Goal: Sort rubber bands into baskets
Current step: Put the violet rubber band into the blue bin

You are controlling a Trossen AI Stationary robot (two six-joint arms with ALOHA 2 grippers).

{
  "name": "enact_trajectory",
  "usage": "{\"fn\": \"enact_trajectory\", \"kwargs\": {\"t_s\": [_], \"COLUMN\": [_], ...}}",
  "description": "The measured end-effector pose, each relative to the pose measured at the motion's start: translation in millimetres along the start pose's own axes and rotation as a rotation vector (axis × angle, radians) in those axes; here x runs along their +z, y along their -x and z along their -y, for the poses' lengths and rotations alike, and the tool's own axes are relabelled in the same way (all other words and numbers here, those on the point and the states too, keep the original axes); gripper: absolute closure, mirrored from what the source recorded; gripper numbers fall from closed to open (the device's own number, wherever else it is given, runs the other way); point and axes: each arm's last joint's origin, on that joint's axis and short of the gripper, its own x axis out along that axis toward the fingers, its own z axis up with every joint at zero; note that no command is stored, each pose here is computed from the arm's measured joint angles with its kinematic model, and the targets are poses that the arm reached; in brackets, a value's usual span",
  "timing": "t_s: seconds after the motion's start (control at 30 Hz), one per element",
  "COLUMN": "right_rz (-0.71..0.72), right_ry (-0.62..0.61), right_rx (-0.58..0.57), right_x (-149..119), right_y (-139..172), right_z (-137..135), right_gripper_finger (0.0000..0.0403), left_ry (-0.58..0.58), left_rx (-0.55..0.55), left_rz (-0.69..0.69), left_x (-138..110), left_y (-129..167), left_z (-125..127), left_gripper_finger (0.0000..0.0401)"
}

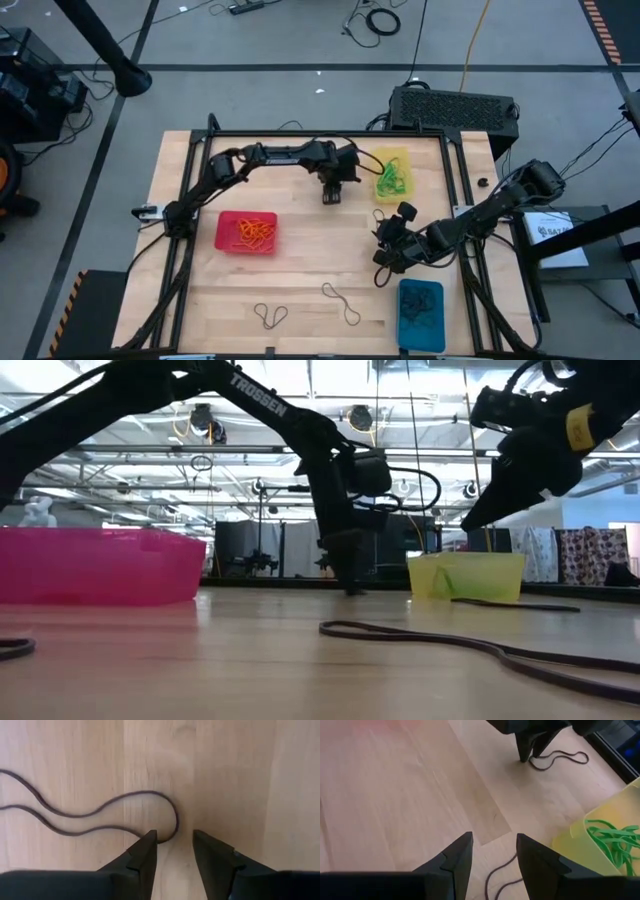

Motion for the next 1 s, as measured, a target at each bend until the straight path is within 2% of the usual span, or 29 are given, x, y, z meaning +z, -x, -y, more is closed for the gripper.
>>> {"fn": "enact_trajectory", "kwargs": {"t_s": [0.13, 0.5, 0.8, 0.87, 1.0], "right_rz": [0.0, 0.001, 0.004, -0.001, -0.008], "right_ry": [0.007, 0.025, 0.018, 0.019, 0.026], "right_rx": [0.0, 0.0, 0.007, 0.014, 0.023], "right_x": [0.0, 0.1, 0.7, 0.5, 0.3], "right_y": [0.0, 0.0, 0.0, 0.0, 0.1], "right_z": [0.0, 0.0, -0.7, -0.9, -1.2], "right_gripper_finger": [0.0257, 0.0257, 0.0257, 0.0257, 0.0257], "left_ry": [0.001, -0.027, -0.051, -0.064, -0.057], "left_rx": [-0.025, -0.018, -0.014, -0.026, -0.117], "left_rz": [0.009, 0.002, -0.001, 0.014, 0.084], "left_x": [0.2, -0.4, 0.1, 1.0, 6.9], "left_y": [0.0, 0.0, 0.0, -0.1, 5.6], "left_z": [0.2, 0.1, 2.1, 2.2, -0.5], "left_gripper_finger": [0.0284, 0.0292, 0.039, 0.0395, 0.0398]}}
